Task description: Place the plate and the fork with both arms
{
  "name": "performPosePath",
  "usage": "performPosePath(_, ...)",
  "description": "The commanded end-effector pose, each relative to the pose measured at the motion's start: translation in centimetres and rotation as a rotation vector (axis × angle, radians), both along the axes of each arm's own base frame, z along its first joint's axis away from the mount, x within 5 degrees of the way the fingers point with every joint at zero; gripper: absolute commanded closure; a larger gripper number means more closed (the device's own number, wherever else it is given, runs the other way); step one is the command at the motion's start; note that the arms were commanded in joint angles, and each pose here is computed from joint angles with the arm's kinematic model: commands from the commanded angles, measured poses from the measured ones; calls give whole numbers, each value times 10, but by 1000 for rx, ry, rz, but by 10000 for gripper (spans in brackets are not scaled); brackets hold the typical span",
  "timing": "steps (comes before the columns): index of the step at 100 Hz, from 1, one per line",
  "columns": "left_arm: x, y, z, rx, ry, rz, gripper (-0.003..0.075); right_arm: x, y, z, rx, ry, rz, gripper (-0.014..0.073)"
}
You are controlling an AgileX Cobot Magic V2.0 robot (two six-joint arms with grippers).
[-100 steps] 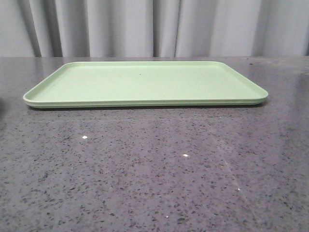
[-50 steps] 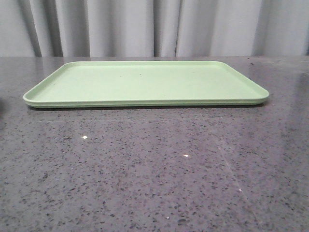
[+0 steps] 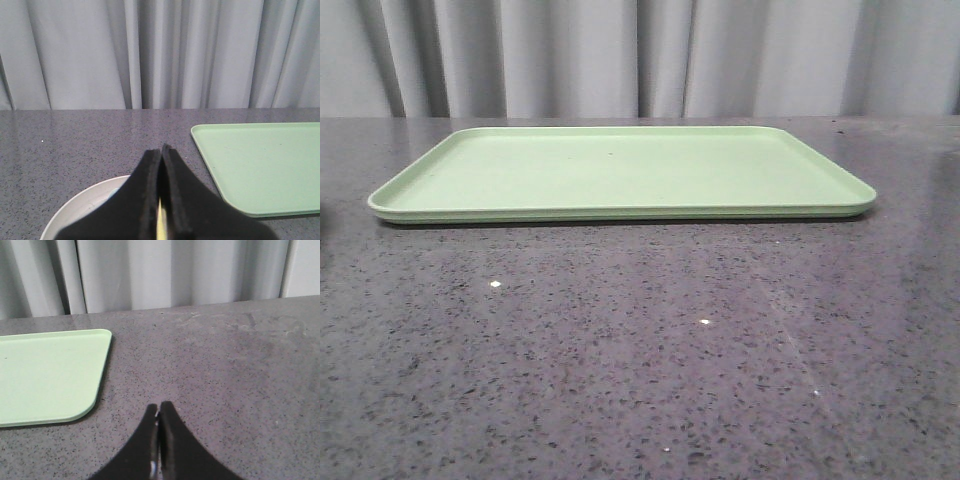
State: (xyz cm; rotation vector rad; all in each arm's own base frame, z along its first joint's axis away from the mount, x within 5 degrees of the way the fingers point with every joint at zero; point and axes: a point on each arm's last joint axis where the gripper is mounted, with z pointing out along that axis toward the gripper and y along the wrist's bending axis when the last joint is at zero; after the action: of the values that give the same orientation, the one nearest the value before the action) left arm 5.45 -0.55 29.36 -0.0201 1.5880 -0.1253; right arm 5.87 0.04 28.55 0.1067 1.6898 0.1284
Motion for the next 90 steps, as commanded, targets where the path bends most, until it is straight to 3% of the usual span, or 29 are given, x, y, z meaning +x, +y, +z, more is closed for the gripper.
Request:
performPosePath(1,8,0,32,-12,-21,-4,741,9,0,34,-21,-30,-6,663)
performPosePath(25,42,-2,69,-7,83,-15,741,36,0,73,-24,96,-16,663)
performPosePath(64,78,-4,90,-3,174,-24,721,61,2,73,-11,186,-11,661)
performPosePath(76,79,-4,90,-3,175,-24,575,61,2,73,-11,188,-12,620)
performPosePath(90,79,-4,90,1,174,-22,343,61,2,72,-11,193,-12,419)
